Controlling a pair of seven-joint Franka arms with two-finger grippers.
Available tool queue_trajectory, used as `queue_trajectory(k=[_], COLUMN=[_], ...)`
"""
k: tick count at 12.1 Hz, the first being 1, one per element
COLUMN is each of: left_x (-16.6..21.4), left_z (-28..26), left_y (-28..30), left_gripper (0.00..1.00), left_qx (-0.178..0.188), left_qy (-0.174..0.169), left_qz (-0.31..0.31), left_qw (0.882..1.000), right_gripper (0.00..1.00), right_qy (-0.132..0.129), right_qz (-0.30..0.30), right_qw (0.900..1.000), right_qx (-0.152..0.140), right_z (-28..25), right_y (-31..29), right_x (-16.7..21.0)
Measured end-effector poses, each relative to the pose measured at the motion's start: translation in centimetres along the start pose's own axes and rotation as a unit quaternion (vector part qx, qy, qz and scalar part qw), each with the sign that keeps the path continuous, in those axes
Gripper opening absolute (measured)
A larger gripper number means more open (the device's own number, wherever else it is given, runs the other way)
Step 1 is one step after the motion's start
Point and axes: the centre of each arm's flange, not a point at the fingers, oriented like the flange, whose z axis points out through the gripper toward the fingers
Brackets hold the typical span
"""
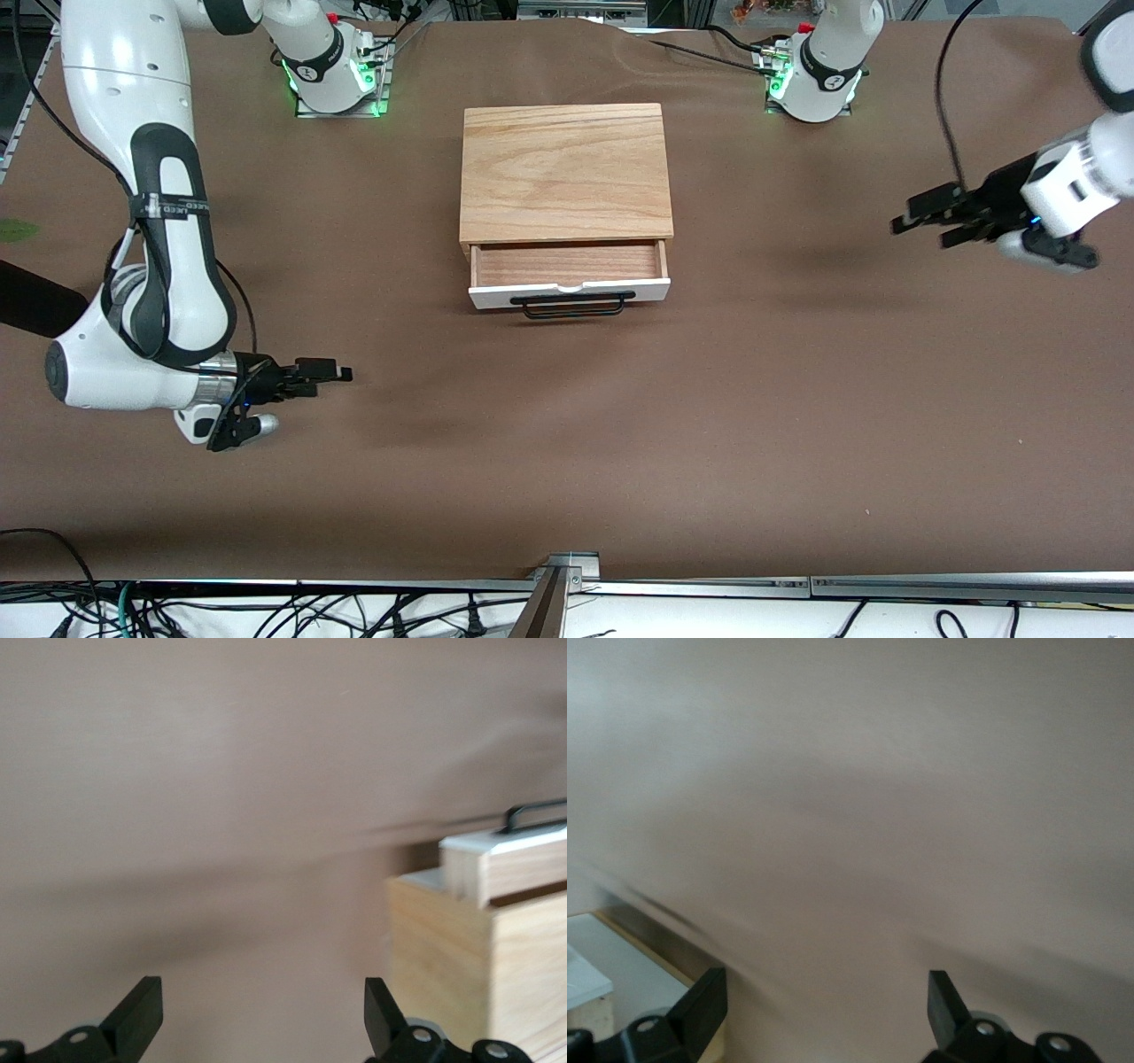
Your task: Pull top drawer with both arms simultaneously
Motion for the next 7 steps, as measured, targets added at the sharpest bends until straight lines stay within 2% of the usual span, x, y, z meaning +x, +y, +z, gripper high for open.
queue_trajectory(k=[2,4,7], left_x=[-0.9,-1.0,-0.7], left_z=[-3.9,-6.6,-6.6], left_y=[-0.2,0.0,1.3], left_gripper=[1.0,1.0,1.0], left_qx=[0.07,0.153,0.169], left_qy=[-0.001,0.002,0.001], left_qz=[0.014,0.031,0.046], left_qw=[0.997,0.988,0.985], right_gripper=[1.0,1.0,1.0], right_qy=[-0.021,-0.038,-0.038], right_qz=[0.028,0.041,0.094], right_qw=[0.999,0.996,0.989], right_qx=[-0.042,-0.076,-0.112], right_z=[-2.0,-4.0,-6.6], right_y=[-0.7,-1.3,-2.5], right_x=[-0.7,-1.4,-2.1])
